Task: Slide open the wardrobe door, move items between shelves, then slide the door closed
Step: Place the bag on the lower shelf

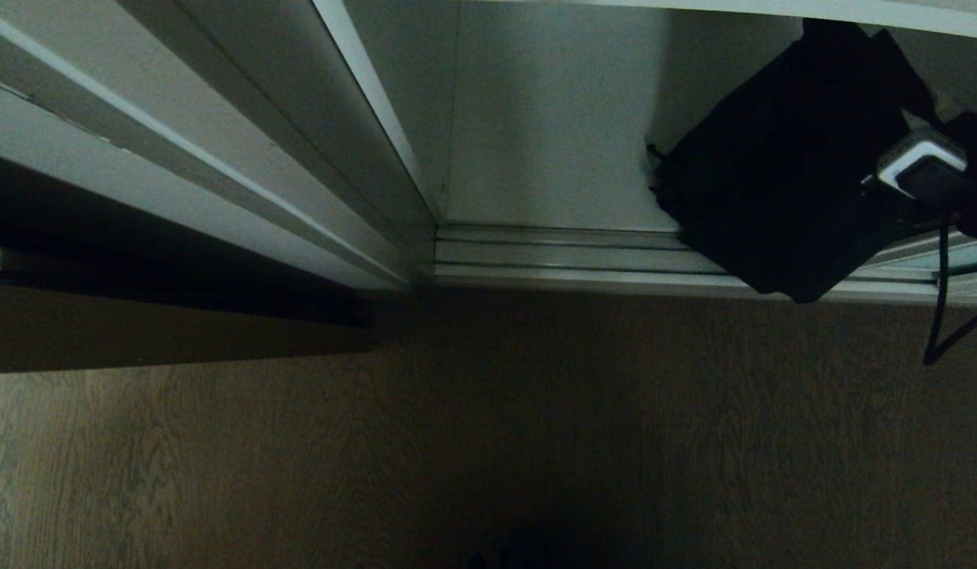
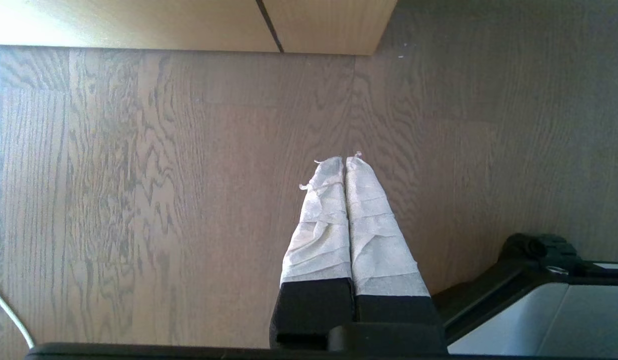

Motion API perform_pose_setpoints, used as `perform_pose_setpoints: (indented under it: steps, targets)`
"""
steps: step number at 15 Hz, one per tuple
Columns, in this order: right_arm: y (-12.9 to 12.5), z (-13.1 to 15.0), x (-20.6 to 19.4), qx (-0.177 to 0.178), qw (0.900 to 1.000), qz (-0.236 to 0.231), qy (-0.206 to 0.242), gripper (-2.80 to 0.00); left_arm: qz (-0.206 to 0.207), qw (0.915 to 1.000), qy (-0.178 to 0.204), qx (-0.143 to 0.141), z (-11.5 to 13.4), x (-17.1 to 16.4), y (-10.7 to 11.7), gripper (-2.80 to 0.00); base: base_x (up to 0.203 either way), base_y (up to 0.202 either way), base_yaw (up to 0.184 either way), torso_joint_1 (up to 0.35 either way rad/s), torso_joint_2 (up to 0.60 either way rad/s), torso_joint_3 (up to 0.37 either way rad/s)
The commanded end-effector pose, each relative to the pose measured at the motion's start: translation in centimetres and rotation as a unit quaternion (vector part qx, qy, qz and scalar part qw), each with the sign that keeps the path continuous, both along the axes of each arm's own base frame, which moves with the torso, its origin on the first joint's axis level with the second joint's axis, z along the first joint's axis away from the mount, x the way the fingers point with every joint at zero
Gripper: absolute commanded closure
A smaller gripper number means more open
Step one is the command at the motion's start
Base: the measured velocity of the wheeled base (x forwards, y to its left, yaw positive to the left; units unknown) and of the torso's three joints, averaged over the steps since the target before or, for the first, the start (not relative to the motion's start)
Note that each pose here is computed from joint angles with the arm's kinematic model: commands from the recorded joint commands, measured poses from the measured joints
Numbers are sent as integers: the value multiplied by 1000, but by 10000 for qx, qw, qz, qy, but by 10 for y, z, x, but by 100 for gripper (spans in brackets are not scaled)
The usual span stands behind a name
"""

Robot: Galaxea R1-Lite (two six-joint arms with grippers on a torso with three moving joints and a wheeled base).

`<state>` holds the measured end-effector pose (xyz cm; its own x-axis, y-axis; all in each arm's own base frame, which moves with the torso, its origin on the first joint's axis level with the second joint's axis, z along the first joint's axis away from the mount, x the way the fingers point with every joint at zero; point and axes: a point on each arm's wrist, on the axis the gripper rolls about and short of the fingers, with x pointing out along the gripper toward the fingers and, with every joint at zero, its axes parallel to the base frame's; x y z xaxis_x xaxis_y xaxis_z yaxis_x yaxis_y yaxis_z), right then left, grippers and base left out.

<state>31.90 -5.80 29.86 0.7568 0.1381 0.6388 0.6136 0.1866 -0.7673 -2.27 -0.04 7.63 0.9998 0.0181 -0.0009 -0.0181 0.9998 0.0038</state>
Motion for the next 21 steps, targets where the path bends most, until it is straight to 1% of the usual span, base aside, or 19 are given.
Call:
perform_pose_setpoints:
  steps: [1,4,7,9,11,15,16,17,21]
  targets:
    - [-5,12,28,-167,9990,61,-414,0,2,10000,-4,0,0,0,0,0,0,0,0,0,0,0]
    - [-9,28,50,-226,9954,204,-912,0,2,10000,-4,-3,0,0,0,0,0,0,0,0,0,0]
    - [-14,24,75,-191,9934,321,-1087,0,2,10000,-1,-1,0,0,0,0,0,0,0,0,0,0]
    - [-18,12,91,-168,9933,345,-1088,0,2,10000,-4,-4,0,0,0,0,0,0,0,0,0,0]
    - [-25,-5,106,-118,9937,353,-1061,0,2,10000,-4,-1,0,0,0,0,0,0,0,0,0,0]
    - [-32,-13,125,-57,9887,513,-1409,0,2,10000,-4,3,0,0,0,0,0,0,0,0,0,0]
    - [-33,-16,128,-56,9885,536,-1414,0,2,10000,2,3,0,0,0,0,0,0,0,0,0,0]
    - [-34,-21,130,-38,9897,547,-1326,0,2,10000,-4,-4,0,0,0,0,0,0,0,0,0,0]
    - [-41,-46,133,115,9957,467,-788,0,2,10000,-4,4,0,0,0,0,0,0,0,0,0,0]
